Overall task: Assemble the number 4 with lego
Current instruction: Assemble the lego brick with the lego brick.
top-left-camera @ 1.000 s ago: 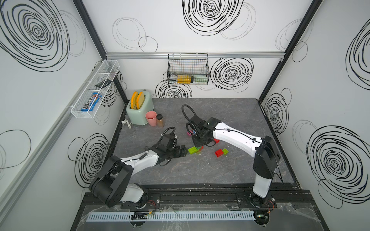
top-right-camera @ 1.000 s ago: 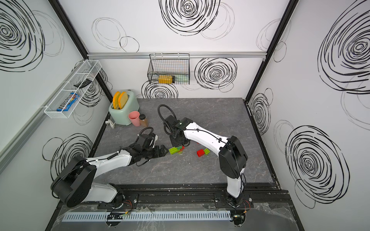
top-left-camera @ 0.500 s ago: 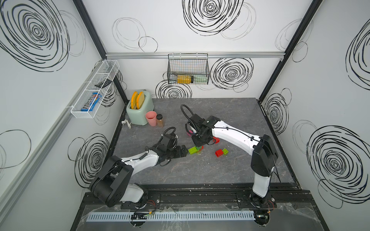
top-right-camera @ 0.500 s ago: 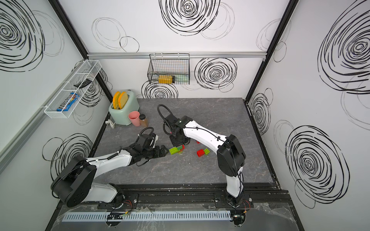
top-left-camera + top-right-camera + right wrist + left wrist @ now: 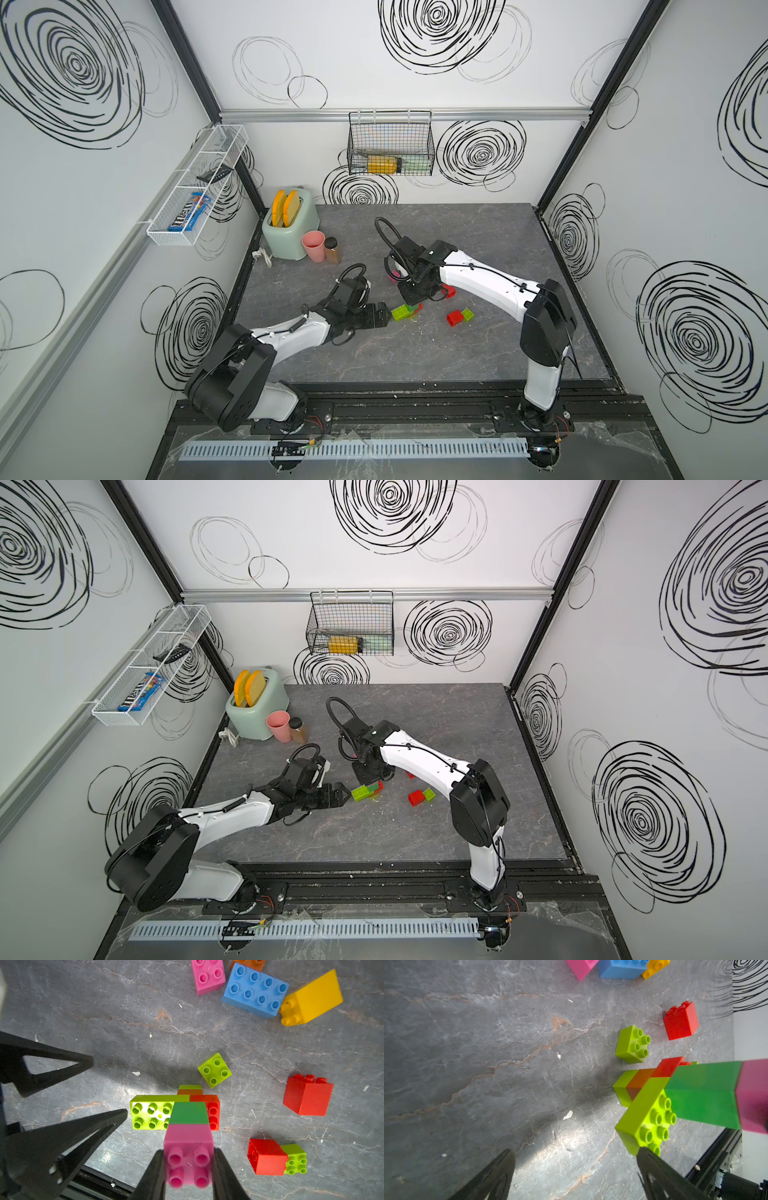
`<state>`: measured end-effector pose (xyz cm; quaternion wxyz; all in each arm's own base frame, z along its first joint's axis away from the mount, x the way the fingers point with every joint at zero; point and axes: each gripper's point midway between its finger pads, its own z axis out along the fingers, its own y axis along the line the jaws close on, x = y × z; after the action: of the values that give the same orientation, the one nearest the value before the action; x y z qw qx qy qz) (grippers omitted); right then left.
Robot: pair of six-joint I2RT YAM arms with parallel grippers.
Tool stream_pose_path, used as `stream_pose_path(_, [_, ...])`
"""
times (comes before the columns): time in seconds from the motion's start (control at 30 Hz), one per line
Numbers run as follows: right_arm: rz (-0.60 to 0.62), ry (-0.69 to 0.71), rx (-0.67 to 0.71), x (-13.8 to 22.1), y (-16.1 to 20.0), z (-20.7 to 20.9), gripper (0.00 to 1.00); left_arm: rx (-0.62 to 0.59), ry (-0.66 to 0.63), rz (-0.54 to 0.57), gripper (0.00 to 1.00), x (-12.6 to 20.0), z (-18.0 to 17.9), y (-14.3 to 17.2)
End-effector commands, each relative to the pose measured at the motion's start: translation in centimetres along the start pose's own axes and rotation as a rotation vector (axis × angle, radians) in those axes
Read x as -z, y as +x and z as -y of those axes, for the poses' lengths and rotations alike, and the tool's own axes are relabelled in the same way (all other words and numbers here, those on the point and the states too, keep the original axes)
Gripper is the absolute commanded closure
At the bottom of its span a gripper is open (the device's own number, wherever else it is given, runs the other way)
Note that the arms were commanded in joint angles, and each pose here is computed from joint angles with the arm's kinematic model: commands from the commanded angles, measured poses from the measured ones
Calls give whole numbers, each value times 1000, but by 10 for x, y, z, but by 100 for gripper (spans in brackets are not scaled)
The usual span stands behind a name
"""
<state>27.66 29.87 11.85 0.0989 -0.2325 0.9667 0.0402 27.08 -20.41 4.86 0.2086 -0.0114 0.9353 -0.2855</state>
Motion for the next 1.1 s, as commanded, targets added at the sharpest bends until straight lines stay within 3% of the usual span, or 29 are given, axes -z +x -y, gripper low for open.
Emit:
stream_pose_path(0.0, [-269,106,-42,-46,60,17,100,-34,28,52,4,9,11,-17])
stream_pose_path(0.13, [-242,135,-92,-41,52,21,99,-27,22,67,4,11,10,-20])
stream_pose_path(0.33, [-127,66,-165,-24,19,8,87,-34,19,68,4,12,10,-20])
stream_pose_path(0.6, [-5,91,-202,1,-13,15,69,-37,23,72,4,14,11,-20])
stream_pose_path(1.07, [20,69,-208,9,-16,11,61,-31,15,57,4,10,9,-17])
